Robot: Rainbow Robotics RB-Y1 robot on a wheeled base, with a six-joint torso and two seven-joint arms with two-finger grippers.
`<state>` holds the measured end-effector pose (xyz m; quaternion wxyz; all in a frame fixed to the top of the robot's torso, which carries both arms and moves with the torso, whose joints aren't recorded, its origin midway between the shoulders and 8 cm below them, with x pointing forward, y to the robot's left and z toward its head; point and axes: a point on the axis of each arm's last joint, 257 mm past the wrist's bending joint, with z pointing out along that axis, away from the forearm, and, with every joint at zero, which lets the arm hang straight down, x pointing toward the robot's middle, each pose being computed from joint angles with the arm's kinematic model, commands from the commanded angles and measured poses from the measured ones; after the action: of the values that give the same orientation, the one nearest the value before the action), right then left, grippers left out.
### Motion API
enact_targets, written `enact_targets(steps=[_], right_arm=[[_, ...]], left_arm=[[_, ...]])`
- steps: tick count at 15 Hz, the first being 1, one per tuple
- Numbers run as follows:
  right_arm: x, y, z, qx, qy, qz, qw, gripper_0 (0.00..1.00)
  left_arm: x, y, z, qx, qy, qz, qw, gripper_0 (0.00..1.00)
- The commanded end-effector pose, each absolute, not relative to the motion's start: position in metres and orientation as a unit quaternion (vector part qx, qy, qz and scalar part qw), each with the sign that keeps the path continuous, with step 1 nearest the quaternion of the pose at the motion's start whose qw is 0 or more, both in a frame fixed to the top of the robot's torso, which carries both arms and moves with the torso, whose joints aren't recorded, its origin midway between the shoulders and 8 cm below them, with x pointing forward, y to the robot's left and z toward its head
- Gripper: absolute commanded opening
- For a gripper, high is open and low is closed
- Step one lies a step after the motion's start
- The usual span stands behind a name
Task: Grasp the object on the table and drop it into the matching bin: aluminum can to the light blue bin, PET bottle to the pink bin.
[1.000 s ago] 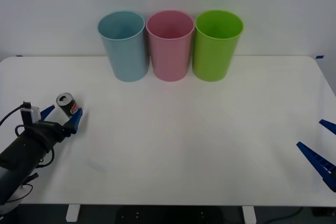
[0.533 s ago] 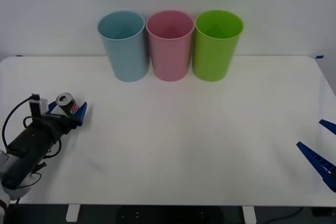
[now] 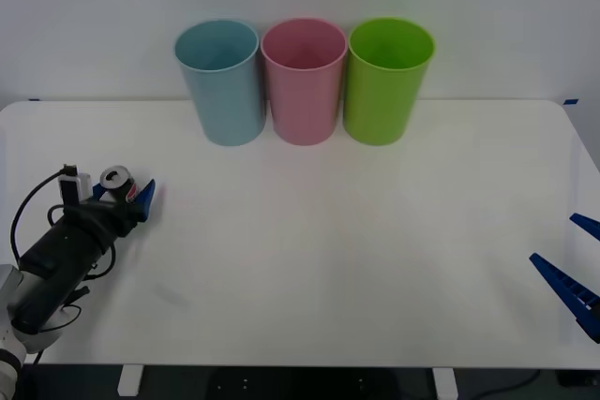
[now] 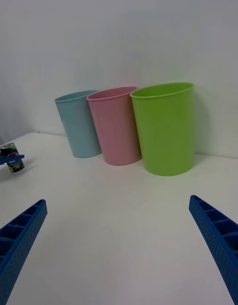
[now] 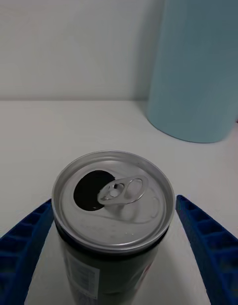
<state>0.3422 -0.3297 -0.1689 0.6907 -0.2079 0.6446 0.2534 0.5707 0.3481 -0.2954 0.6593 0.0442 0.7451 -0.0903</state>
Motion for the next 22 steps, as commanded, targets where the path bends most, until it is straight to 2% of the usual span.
enact_targets(steps=[1,7,12,22], right_arm=[[0.342,-0.33,-0.169,-0.208,0.645,0.253,0.691,1.0],[0.342,-0.33,-0.169,-0.208,0.645,0.253,0.691,1.0],[0.342,-0.33,-0.169,-0.208,0.645,0.253,0.691,1.0],[0.342,-0.33,-0.169,-0.208,0.645,0.253,0.691,1.0]], left_arm=[[0.571,0.349,-0.295,0.044,0.745,-0.09,0.66,0.0],[0.57,0.348,-0.296,0.045,0.745,-0.09,0.659,0.0],[0.562,0.347,-0.288,0.053,0.736,-0.11,0.666,0.0],[0.524,0.347,-0.22,0.065,0.682,-0.129,0.717,0.0]])
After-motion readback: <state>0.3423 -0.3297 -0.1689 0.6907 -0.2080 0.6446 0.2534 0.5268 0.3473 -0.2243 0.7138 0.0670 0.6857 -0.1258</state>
